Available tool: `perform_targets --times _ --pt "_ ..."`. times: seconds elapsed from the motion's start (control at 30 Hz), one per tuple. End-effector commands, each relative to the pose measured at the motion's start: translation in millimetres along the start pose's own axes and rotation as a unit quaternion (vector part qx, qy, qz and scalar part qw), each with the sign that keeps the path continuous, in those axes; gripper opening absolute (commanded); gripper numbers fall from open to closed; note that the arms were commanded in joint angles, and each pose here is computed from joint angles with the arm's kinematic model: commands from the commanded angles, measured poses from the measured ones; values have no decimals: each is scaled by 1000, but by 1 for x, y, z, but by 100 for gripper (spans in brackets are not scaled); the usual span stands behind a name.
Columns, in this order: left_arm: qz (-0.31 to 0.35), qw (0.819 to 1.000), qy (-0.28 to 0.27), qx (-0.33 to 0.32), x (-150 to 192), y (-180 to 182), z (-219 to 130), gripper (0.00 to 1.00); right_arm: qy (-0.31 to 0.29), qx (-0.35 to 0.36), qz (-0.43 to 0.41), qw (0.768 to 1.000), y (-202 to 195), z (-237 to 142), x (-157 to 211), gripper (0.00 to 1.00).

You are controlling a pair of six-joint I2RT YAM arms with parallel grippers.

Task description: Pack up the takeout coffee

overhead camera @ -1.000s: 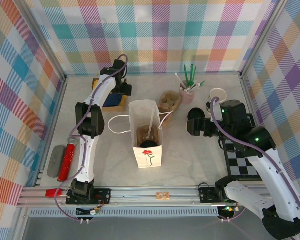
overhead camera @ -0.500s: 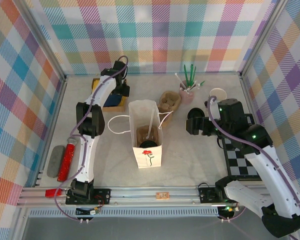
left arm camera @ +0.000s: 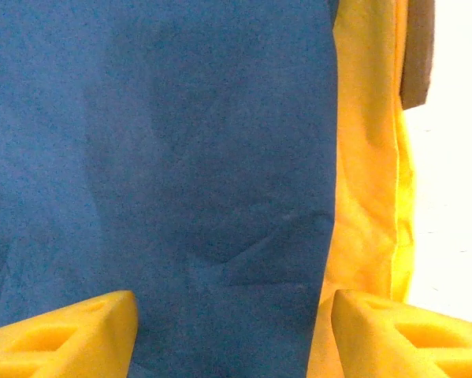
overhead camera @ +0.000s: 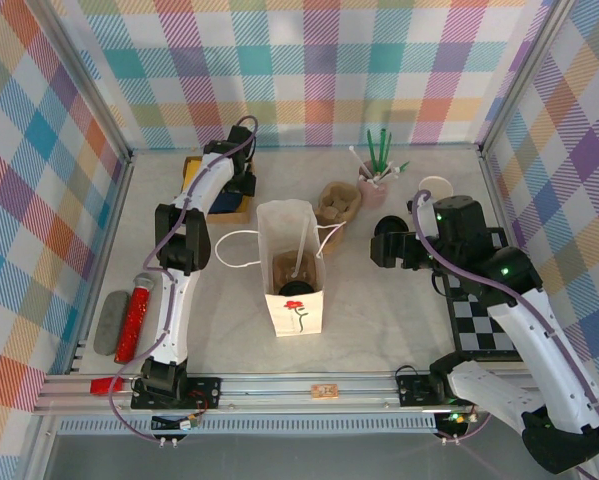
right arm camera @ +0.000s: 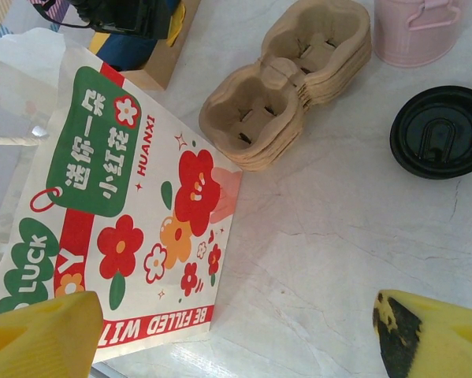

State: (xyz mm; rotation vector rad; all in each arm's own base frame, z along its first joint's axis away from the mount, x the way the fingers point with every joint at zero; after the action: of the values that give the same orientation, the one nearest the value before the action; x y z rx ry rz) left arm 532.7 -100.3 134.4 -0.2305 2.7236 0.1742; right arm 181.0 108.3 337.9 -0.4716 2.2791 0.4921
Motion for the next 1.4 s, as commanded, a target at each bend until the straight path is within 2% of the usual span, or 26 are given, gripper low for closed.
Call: perform_targets --times 0.0,0.23,0.7,1.23,1.37 --pt "8 1000 -8 -12 -4 2 0 65 -7 2 -9 1000 -1 3 -3 89" --pt "13 1000 -6 -18 -3 3 4 60 -6 1 -8 1000 -1 4 -4 89" --pt "16 1000 1 -26 1 3 12 66 -5 0 -7 1000 -1 7 -5 88" --pt "18 999 7 -34 4 3 19 61 -5 2 -9 1000 -2 7 -5 88" --pt "19 999 5 -36 4 3 18 55 -5 2 -10 1000 -2 7 -4 88"
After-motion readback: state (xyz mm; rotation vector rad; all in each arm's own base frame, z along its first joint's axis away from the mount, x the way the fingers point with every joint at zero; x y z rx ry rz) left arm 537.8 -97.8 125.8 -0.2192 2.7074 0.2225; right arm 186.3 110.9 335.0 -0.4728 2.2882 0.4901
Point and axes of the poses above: each hand's point on the last joint's axis, 136 mm out from that joint toward the fingers, its own z axis out along the fingers, its own y axis along the line the jaws close on, x = y × z, the point moved 7 cm from there along -z, back along the fingers, and after that the axes turned 13 degrees about -z, right-handed, at the moved point
